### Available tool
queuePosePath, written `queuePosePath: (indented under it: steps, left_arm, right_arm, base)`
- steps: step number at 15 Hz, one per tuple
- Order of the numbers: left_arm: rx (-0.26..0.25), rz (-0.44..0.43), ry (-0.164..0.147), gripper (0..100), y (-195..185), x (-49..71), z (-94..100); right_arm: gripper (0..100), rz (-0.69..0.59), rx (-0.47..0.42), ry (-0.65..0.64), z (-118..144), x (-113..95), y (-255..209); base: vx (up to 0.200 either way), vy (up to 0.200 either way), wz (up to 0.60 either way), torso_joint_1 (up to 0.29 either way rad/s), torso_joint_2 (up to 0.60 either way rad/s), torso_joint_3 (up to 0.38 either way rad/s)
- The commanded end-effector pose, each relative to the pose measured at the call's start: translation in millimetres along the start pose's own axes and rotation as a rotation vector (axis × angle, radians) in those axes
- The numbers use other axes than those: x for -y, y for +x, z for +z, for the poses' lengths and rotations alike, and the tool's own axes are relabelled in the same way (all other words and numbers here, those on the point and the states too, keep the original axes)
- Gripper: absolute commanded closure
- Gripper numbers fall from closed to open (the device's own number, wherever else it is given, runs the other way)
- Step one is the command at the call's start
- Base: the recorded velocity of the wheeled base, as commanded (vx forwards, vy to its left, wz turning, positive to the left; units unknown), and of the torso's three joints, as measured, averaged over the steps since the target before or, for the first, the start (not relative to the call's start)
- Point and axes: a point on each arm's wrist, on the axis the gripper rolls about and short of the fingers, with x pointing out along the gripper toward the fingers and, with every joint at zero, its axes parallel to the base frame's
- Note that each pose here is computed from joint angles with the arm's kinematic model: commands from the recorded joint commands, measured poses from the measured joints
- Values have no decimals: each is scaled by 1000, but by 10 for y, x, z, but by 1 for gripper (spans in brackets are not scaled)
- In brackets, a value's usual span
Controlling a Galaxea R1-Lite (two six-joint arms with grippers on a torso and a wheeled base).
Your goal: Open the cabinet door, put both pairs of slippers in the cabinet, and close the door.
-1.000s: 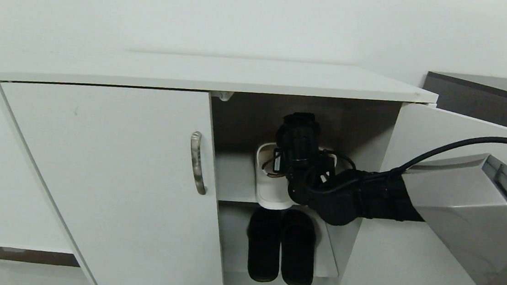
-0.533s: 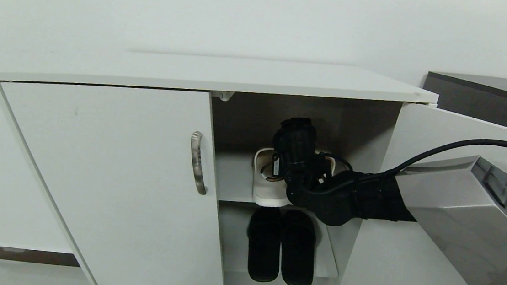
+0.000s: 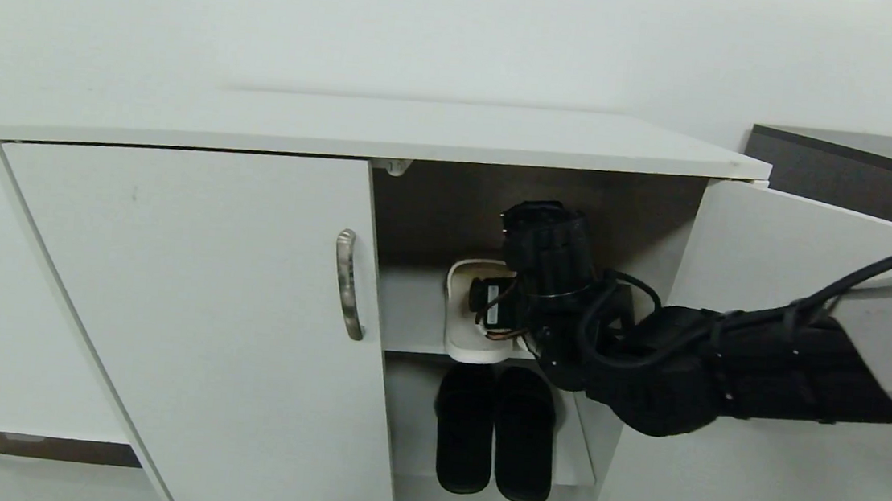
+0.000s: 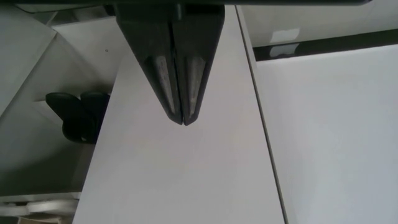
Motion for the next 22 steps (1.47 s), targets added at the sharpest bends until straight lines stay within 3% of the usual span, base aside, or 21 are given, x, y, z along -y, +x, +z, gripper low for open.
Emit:
queuePosePath:
  steps: [1, 2, 6, 10, 12, 19, 22]
  left_arm:
    - [-1, 0, 0, 100, 1, 0, 0]
    - [-1, 0, 0, 100, 1, 0, 0]
    - [-1, 0, 0, 100, 1, 0, 0]
    - [-1, 0, -2, 100, 1, 0, 0]
    - [-1, 2, -2, 100, 1, 0, 0]
    - [-1, 0, -5, 100, 1, 0, 0]
    - [-1, 3, -6, 100, 1, 0, 0]
  right_arm:
    - [0, 65, 35, 27, 150, 93, -446]
    - [100, 70, 36, 26, 143, 91, -471]
    - [100, 140, 36, 17, 39, 113, -861]
    - [100, 270, 4, 19, -182, 389, -1245]
    - [100, 279, -8, 76, -261, 487, -1290]
    - [100, 367, -63, 60, -429, 590, -1274]
    - [100, 368, -59, 62, -439, 589, -1269]
  base:
    - [-200, 0, 0, 12, 12, 2]
    - [-200, 0, 0, 2, 2, -2]
    - [-200, 0, 0, 2, 4, 1]
    - [-200, 0, 0, 5, 2, 4]
    - [-200, 0, 0, 2, 5, 2]
    - [-200, 0, 0, 1, 4, 1]
    - [0, 0, 0, 0, 0, 0]
